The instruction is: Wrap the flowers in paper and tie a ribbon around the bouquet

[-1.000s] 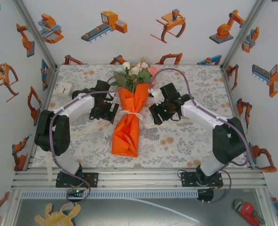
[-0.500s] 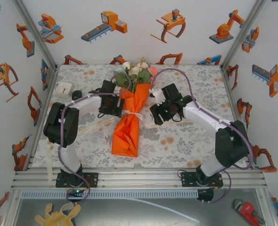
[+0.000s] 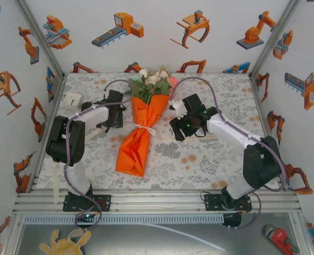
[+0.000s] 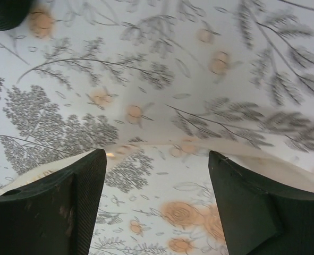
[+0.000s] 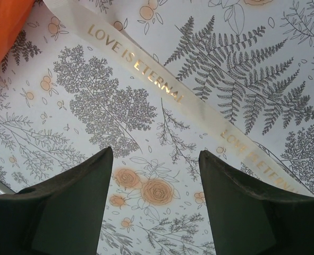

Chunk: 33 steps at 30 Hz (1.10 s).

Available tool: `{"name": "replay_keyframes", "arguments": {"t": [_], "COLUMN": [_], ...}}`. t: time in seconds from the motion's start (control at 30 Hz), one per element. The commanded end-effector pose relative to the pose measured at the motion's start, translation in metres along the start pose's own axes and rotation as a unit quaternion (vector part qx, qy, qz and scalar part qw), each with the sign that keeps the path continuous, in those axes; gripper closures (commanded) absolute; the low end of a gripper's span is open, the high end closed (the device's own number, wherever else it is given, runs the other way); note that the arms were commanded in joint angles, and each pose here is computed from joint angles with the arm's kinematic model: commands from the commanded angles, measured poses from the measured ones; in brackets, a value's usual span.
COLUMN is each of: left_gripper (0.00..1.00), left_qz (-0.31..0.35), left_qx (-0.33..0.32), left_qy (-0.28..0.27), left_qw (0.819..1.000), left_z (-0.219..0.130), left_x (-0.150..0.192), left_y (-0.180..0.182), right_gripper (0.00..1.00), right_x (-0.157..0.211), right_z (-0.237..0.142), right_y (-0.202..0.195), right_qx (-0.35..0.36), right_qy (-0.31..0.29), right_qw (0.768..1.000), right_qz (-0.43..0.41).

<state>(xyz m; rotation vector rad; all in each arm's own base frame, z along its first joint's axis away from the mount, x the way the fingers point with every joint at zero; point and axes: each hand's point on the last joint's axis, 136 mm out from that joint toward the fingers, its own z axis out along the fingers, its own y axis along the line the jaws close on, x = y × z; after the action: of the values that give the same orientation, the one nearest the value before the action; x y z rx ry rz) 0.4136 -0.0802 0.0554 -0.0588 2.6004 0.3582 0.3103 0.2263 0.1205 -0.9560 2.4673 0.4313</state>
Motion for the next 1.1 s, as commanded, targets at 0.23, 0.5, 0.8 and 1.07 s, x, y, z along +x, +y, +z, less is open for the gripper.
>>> {"name": "replay_keyframes", "arguments": {"t": [0.23,0.5,0.8,1.07], "left_gripper": [0.22,0.15,0.16,0.71], "left_qz": [0.015,0.161,0.145,0.141], "left_qx": [0.0,0.09,0.132,0.119], "left_qy": [0.063,0.167,0.216,0.26], "left_qw": [0.998,0.969,0.957,0.948], "left_z": [-0.004,0.0,0.021,0.032], "left_x": [0.008,0.03,0.037,0.056], "left_y": [0.025,0.012,0.015,0.025], "right_gripper": [0.39,0.39,0.39,0.39], "right_x": [-0.003,-0.008,0.002,0.006], "right_z": [-0.013,-0.011,-0.015,-0.025], "right_y": [-0.001,-0.001,0.0,-0.001], "right_qx": [0.012,0.009,0.016,0.026], "right_qy": [-0.001,-0.006,-0.004,-0.007], "right_qw": [1.0,1.0,1.0,1.0], "right_qz": [0.001,0.005,0.005,0.005]}}
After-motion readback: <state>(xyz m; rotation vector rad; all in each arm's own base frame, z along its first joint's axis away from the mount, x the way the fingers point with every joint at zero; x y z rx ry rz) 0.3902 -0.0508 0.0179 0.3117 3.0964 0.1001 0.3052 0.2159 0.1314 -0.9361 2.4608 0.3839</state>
